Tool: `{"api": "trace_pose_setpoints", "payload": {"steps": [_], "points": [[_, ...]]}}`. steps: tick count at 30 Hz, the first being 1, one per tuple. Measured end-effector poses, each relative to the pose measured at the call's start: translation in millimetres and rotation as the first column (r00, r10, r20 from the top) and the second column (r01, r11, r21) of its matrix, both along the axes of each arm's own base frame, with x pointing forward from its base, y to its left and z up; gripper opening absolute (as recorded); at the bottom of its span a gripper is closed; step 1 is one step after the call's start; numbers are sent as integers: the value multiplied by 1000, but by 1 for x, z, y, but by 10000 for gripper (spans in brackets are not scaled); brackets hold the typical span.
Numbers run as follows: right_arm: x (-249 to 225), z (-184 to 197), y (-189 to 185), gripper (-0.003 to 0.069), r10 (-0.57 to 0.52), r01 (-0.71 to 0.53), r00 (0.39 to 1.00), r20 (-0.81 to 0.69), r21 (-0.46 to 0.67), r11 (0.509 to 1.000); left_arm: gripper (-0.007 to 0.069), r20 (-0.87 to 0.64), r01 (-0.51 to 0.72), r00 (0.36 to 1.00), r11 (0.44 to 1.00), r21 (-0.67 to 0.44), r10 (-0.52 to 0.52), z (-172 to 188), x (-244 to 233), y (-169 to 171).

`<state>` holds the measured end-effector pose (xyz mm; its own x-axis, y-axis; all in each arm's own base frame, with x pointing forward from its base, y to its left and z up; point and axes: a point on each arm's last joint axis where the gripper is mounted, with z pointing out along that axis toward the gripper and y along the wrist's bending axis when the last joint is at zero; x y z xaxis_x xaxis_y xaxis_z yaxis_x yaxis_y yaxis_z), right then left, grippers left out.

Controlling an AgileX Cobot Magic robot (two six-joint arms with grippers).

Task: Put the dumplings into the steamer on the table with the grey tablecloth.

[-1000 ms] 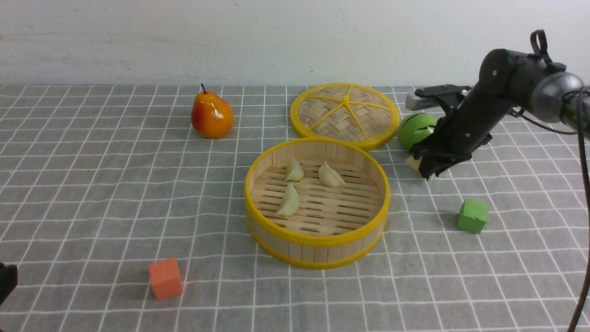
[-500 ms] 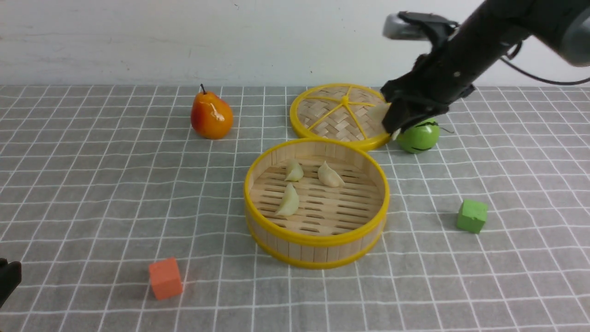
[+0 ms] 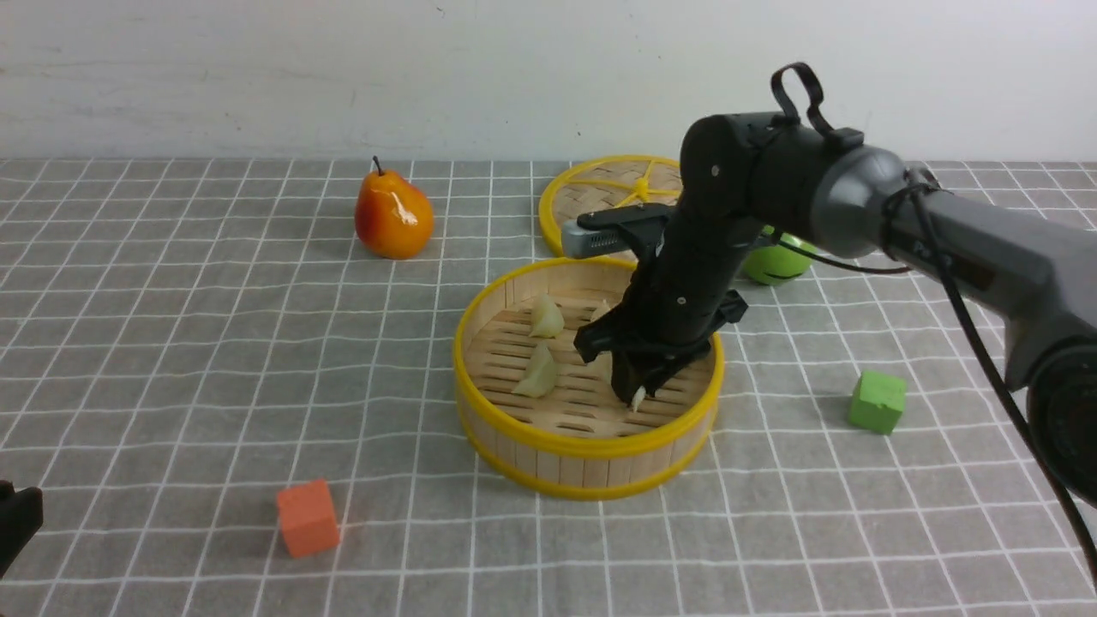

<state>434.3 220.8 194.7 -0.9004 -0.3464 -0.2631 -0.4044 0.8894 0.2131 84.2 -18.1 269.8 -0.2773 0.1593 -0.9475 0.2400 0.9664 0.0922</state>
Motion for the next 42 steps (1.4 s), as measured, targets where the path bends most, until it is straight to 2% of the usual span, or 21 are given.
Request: {"api": "trace_pose_setpoints", "payload": {"steps": [2, 7, 8, 12, 16, 17, 19, 20, 21, 22, 25, 28, 29, 34, 36, 38, 42], "points": [[-1, 1, 2, 331, -2, 2, 1000, -2, 1, 1000, 88, -2, 0, 1000, 1000, -2, 0, 0, 0, 0], [-3, 19, 0, 471, 22, -22, 1000, 5, -28, 999, 92, -2, 0, 1000, 1000, -2, 0, 0, 0, 0], [-4, 23, 0, 477, 24, -24, 1000, 12, -31, 999, 92, -2, 0, 1000, 1000, -2, 0, 0, 0, 0], [-20, 84, -17, 485, 35, -24, 992, 122, -90, 996, 98, -2, 0, 1000, 1000, -2, 0, 0, 0, 0], [-58, 182, -44, 404, 7, 20, 941, 339, -77, 997, 102, -2, 0, 1000, 1000, -2, 0, 0, 0, 0], [-66, 196, -49, 376, 2, 27, 927, 375, -73, 997, 102, -2, 0, 1000, 1000, -2, 0, 0, 0, 0], [-99, 246, -66, 280, -22, 43, 875, 483, -33, 999, 106, -3, 0, 1000, 1000, -2, 0, 0, 0, 0], [-107, 256, -71, 230, -28, 46, 863, 505, -23, 999, 108, -3, 0, 1000, 1000, -2, 0, 0, 0, 0], [-113, 263, -73, 230, -32, 47, 854, 519, -14, 999, 109, -3, 0, 1000, 1000, -2, 0, 0, 0, 0], [-136, 285, -85, 137, -47, 48, 824, 565, 13, 999, 110, -3, 0, 1000, 1000, -2, 0, 0, 0, 0], [-181, 310, -105, 10, -65, 47, 785, 616, 46, 998, 112, -3, 0, 1000, 1000, -3, 0, 0, 0, 0], [-210, 309, -120, -20, -73, 46, 763, 643, 58, 997, 112, -3, 0, 1000, 1000, -3, 0, 0, 0, 0], [-228, 306, -129, -20, -80, 49, 733, 675, 65, 997, 112, -3, 0, 1000, 1000, -3, 0, 0, 0, 0], [-255, 271, -145, -20, -74, 50, 678, 731, 55, 997, 115, -3, 0, 1000, 1000, -3, 0, 0, 0, 0], [-269, 246, -151, -20, -77, 35, 636, 768, 71, 997, 119, -3, 0, 1000, 1000, -3, 0, 0, 0, 0], [-284, 209, -157, -20, -81, 0, 548, 832, 96, 995, 120, -3, 0, 1000, 1000, -3, 0, 0, 0, 0], [-294, 153, -160, -17, -40, -54, 427, 903, 70, 996, 123, -5, -1, 1000, 1000, -2, 1, -1, 0, 0]]}}
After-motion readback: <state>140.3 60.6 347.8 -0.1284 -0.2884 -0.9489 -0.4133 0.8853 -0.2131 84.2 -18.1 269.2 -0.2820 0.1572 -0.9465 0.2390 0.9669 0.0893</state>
